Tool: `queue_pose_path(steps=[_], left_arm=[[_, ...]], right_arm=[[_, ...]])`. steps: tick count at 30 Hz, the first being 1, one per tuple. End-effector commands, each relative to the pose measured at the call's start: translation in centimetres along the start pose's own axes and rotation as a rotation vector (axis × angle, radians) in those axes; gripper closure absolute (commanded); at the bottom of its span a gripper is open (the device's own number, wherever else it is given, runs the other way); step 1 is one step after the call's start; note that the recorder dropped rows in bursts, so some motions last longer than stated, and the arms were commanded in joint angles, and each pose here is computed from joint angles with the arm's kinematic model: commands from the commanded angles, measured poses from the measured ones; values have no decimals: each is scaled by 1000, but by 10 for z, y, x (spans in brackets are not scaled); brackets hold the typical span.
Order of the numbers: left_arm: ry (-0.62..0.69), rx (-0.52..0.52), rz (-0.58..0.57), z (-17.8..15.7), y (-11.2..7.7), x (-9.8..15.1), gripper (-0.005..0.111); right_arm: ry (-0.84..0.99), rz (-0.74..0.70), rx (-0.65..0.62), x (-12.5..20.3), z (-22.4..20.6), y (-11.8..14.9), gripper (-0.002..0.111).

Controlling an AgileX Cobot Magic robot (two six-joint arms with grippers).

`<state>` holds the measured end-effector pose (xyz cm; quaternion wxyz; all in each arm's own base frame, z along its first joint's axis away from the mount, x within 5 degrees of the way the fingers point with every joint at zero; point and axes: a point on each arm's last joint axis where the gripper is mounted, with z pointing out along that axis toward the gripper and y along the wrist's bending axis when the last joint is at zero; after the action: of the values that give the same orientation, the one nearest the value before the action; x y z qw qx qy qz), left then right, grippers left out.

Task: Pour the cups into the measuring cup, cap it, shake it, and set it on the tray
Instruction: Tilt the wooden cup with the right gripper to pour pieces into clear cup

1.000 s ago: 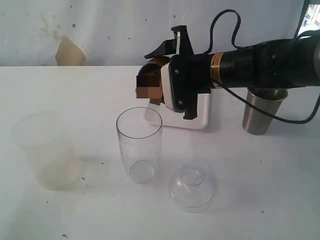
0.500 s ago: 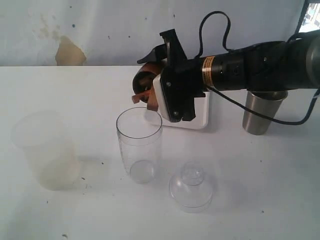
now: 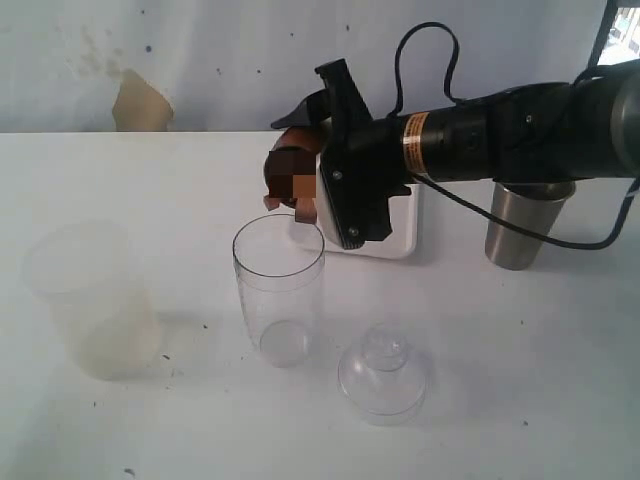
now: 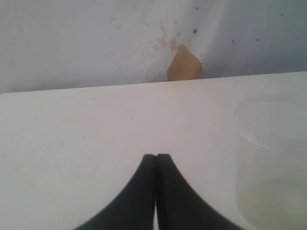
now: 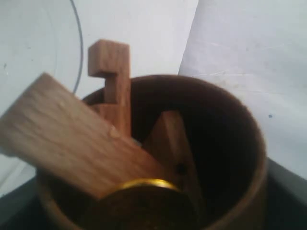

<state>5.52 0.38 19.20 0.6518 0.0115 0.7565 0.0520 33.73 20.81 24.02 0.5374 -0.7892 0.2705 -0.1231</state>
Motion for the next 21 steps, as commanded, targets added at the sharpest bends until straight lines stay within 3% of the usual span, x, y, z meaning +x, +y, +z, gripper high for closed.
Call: queue_pose_path(steps=[1, 21], left_arm=[[-1, 3, -11, 0, 0, 0, 107], [-1, 3, -11, 0, 0, 0, 107]], right_arm=[[-8, -50, 30, -2, -4, -9, 108], [-47, 16, 85, -10, -3, -15, 108]])
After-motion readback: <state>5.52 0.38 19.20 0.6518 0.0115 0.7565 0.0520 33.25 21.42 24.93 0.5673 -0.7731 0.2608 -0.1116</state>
